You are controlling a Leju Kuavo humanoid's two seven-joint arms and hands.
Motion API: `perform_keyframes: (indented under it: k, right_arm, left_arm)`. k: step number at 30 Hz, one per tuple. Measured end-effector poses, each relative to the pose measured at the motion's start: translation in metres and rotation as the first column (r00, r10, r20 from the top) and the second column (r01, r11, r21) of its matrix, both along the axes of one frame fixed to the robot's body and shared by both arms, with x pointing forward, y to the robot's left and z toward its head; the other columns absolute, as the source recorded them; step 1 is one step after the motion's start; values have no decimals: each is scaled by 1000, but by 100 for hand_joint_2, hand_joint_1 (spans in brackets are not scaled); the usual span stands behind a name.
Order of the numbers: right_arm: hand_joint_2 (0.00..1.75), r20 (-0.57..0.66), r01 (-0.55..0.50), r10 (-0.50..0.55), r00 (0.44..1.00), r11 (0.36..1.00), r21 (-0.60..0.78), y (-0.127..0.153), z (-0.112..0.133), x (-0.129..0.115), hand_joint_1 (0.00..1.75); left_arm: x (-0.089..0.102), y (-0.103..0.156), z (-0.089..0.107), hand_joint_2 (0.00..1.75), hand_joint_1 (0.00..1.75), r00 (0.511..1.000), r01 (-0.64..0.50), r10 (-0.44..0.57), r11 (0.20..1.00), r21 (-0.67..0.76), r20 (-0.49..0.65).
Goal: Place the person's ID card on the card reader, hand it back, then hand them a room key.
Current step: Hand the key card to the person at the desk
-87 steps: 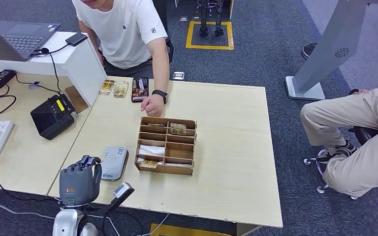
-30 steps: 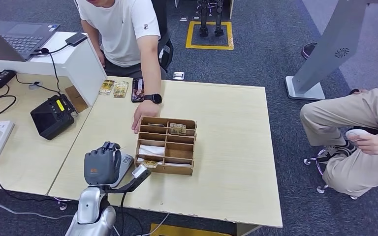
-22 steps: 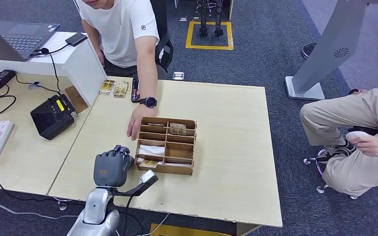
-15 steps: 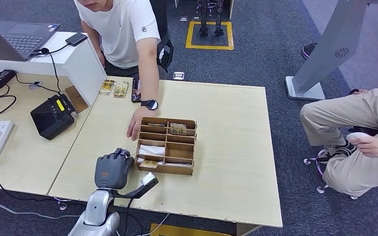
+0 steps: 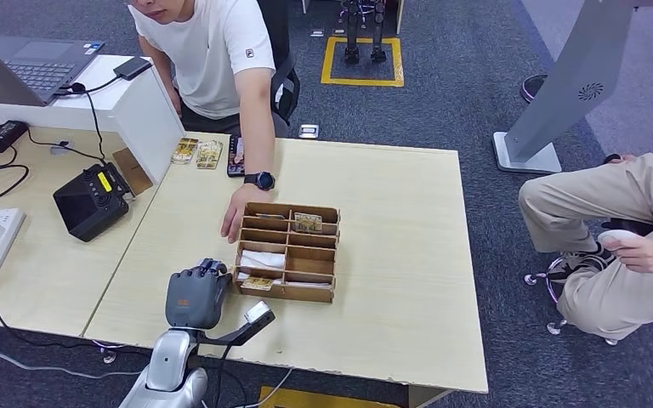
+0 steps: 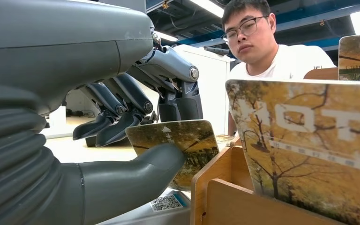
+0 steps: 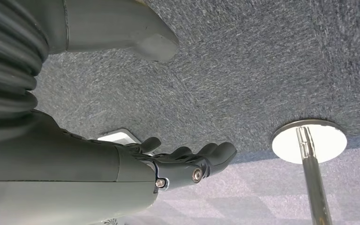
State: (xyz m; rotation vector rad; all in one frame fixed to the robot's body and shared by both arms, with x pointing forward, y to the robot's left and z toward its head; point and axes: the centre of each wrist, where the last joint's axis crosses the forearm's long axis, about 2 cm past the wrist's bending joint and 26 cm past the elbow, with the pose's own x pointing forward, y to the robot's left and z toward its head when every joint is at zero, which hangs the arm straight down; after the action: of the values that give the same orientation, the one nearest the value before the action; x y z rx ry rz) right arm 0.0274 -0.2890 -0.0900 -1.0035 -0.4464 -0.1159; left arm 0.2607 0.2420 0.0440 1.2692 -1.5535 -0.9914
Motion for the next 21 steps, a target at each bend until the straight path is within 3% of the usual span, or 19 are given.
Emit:
perform_keyframes:
  k: [21]
  right_arm:
    - [175,-3,4,-4,1000,1000,2,0,0,0,0]
  left_arm:
    - [0,-4,1,175,175,999,36,-35,998,-60,11]
